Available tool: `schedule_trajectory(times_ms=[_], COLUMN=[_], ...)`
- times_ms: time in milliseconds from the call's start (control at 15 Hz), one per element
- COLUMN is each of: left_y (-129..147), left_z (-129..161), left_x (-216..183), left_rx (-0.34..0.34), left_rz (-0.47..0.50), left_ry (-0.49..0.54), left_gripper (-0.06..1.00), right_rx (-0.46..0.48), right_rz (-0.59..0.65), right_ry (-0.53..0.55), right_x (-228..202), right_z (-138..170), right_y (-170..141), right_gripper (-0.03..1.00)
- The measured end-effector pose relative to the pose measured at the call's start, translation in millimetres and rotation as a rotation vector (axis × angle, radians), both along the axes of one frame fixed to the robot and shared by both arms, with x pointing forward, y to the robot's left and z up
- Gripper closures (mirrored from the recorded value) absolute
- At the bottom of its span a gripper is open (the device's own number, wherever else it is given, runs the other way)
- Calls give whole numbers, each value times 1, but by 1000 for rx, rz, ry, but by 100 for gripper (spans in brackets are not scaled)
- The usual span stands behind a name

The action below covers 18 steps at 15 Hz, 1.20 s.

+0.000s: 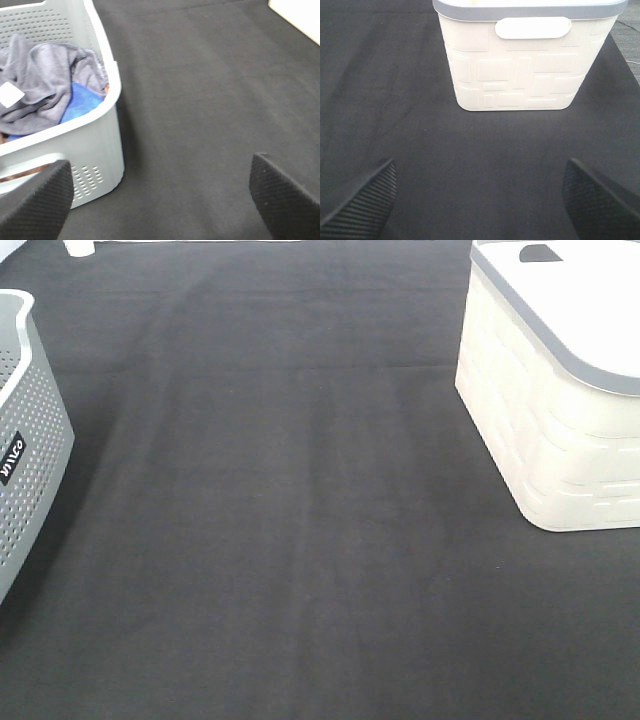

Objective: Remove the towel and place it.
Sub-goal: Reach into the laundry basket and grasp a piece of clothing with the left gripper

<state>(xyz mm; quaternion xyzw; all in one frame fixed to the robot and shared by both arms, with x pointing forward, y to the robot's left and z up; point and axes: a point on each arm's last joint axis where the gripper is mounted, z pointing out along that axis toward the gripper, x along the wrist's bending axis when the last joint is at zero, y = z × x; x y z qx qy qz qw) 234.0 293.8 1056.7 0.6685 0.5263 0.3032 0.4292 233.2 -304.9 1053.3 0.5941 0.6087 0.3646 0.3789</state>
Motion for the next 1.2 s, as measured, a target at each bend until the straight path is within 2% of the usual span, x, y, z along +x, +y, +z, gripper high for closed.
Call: schedule_trajectory(times_ms=[200,600,733,867,1200], left_y=[4,5,8,14,27], left_z=[0,0,0,1,24], left_x=[1,1,2,2,-2], left_rx=[5,2,-23,-62,-126], left_rz=[52,59,110,208,367], left_ry=[2,3,10,10,-62], left_gripper=[6,6,6,6,6], right_rx=[-6,-4,-4,-4,-4], right_rz=[18,19,19,19,19], right_ry=[1,1,1,1,1], right_x=[0,0,0,0,0], right_z=[0,0,0,0,0], right_y=[1,1,1,1,1], right_gripper=[10,10,10,10,10])
